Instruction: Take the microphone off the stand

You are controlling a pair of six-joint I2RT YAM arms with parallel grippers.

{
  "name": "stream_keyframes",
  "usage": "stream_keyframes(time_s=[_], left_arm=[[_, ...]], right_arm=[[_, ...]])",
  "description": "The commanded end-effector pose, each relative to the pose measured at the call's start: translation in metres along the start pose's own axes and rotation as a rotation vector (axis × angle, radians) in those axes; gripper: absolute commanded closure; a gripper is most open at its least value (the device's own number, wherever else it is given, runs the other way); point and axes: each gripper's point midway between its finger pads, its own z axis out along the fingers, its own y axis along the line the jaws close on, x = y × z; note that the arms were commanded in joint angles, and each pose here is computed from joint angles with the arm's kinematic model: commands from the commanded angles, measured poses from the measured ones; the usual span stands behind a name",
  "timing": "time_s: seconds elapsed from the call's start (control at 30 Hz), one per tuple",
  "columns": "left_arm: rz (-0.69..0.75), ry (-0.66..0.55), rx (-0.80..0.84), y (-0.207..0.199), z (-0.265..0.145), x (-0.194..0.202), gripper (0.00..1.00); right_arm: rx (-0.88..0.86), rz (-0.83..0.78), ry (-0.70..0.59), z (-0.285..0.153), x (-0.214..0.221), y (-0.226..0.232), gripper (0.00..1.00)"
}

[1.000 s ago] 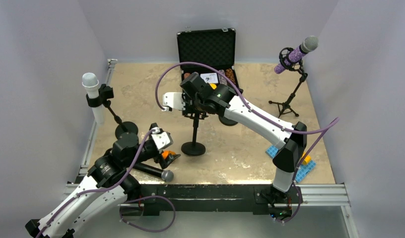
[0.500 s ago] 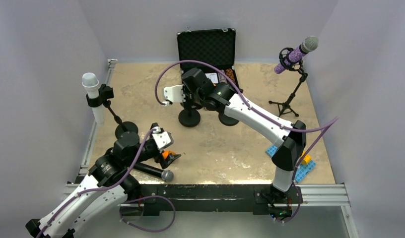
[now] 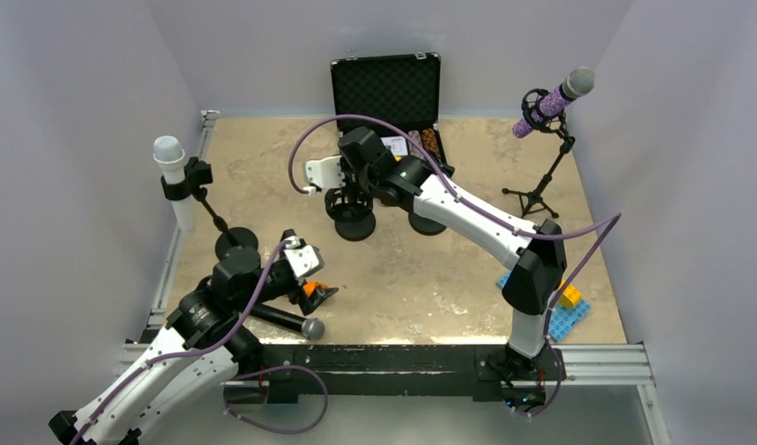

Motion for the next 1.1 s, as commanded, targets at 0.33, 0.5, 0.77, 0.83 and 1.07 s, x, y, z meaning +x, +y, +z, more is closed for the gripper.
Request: stream_keyframes(time_s=[0.33, 0.5, 0.77, 0.83, 1.07], left_arm=[[0.172, 0.021, -0.004, 0.011, -0.016, -0.025, 0.00], [0.271, 0.027, 0.094, 0.001, -0.011, -0.028, 0.00], [0.261, -0.026, 0.171, -0.004, 0.009, -0.046, 0.00], [0.252, -0.038, 0.179, -0.004, 0.013, -0.051, 0.00], [0.213, -0.047, 0.202, -0.005, 0.019, -0.062, 0.00]], right_arm=[[0.191, 0.446, -0.185, -0.129, 0.015, -0.091, 0.17], [0.312, 0.644, -0.254, -0.206, 0.057, -0.120, 0.17], [0.661, 0.921, -0.234, -0.313, 0.167, -0.147, 0.17], [0.738, 1.048, -0.200, -0.335, 0.200, -0.148, 0.15], [0.714, 1.406, -0.183, -0.327, 0.260, -0.144, 0.06]])
